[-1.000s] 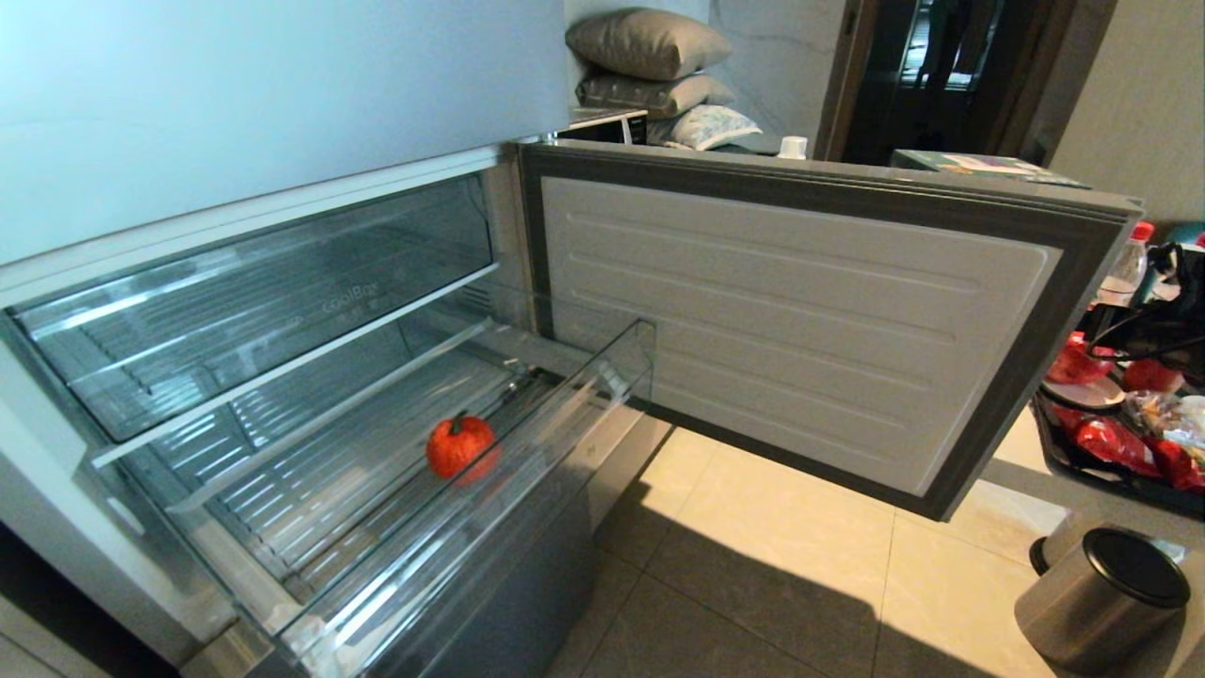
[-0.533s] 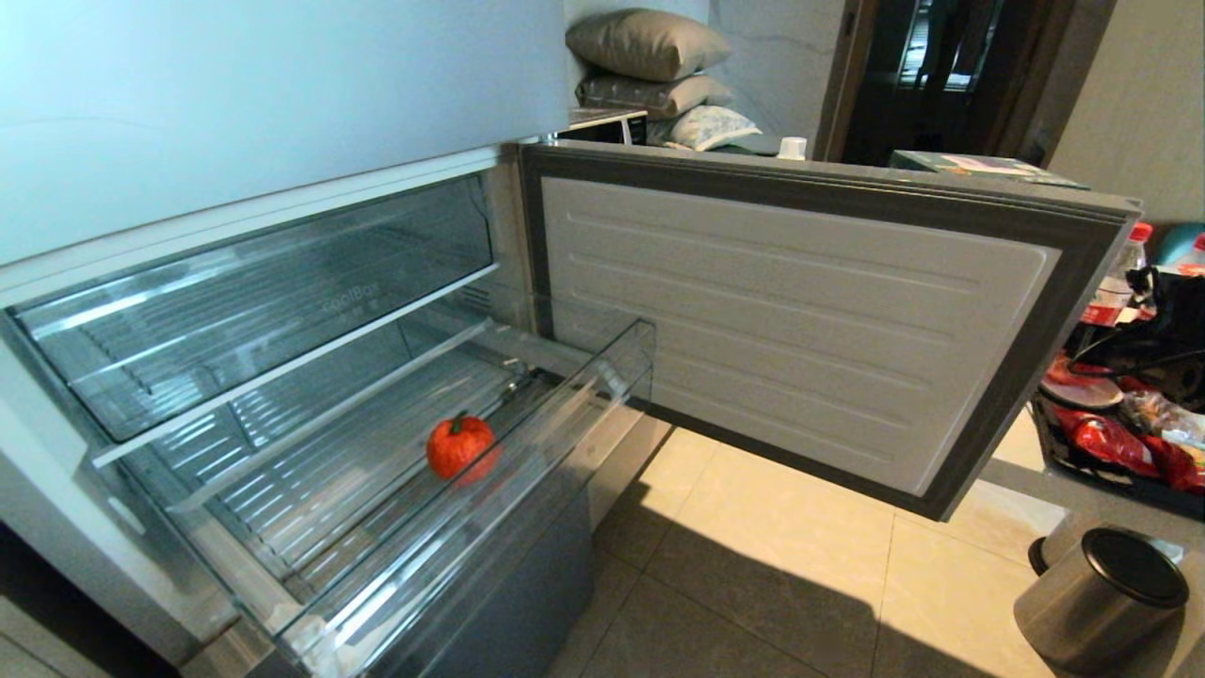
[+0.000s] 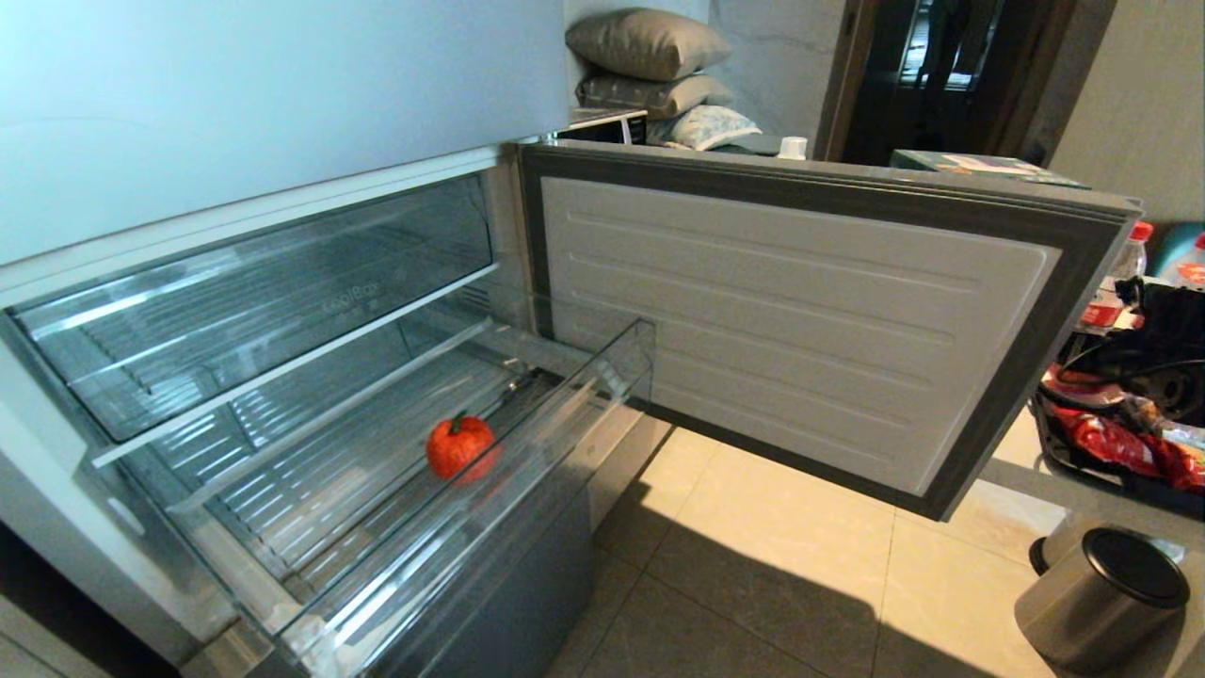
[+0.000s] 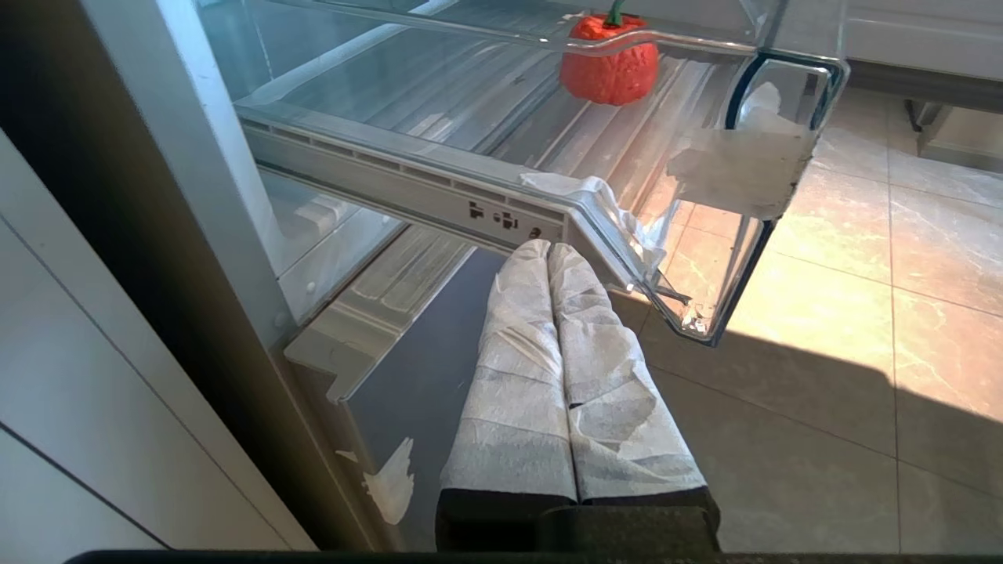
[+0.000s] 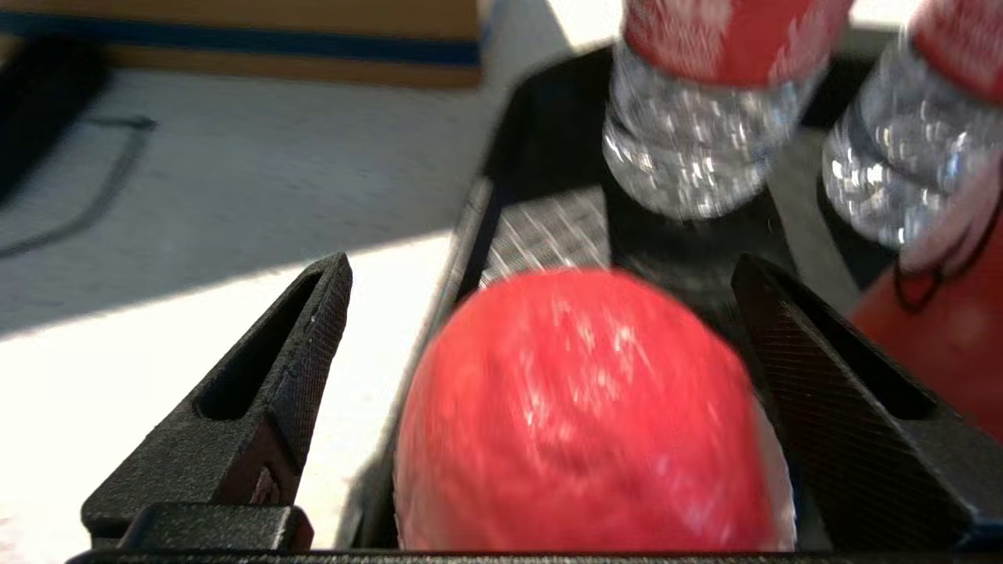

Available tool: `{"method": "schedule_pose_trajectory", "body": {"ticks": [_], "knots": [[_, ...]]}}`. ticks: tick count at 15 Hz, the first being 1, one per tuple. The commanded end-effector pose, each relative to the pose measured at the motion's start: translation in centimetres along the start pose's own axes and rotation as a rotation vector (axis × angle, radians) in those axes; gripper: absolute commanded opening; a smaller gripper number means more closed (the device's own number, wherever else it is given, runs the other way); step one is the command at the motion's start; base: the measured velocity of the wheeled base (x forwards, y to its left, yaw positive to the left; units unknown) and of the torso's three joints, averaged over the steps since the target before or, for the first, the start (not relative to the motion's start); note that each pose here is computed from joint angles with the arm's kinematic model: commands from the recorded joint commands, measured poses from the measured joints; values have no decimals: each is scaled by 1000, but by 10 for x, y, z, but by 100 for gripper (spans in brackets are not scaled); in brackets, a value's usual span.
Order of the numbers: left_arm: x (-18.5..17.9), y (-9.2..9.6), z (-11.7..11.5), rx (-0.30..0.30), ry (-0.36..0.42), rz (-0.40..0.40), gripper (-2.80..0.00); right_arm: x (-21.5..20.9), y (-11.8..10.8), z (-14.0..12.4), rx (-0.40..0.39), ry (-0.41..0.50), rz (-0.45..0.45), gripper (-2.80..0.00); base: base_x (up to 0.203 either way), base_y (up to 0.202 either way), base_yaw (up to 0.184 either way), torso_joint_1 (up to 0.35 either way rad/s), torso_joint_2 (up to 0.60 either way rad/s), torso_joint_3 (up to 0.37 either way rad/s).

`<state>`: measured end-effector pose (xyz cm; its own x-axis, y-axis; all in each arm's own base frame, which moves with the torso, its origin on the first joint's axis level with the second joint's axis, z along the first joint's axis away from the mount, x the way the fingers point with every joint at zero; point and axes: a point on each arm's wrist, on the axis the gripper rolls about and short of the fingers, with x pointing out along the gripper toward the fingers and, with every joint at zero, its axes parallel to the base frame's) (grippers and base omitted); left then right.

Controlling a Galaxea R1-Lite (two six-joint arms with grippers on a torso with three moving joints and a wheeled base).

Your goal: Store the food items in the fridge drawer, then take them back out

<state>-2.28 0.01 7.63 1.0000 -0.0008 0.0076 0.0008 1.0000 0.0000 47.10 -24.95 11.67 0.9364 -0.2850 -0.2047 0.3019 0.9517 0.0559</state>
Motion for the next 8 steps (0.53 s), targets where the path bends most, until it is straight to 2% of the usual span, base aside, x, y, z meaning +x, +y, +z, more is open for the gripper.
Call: {"method": "schedule_pose_trajectory", "body": {"ticks": [1, 8], "knots": [[0, 0, 0, 0, 3, 1, -280, 0, 0, -3, 2, 8, 2, 0, 0, 0, 0, 0, 0, 0], [0, 0, 0, 0, 3, 1, -280, -3, 2, -11, 13, 46, 6, 0, 0, 0, 0, 0, 0, 0]]}}
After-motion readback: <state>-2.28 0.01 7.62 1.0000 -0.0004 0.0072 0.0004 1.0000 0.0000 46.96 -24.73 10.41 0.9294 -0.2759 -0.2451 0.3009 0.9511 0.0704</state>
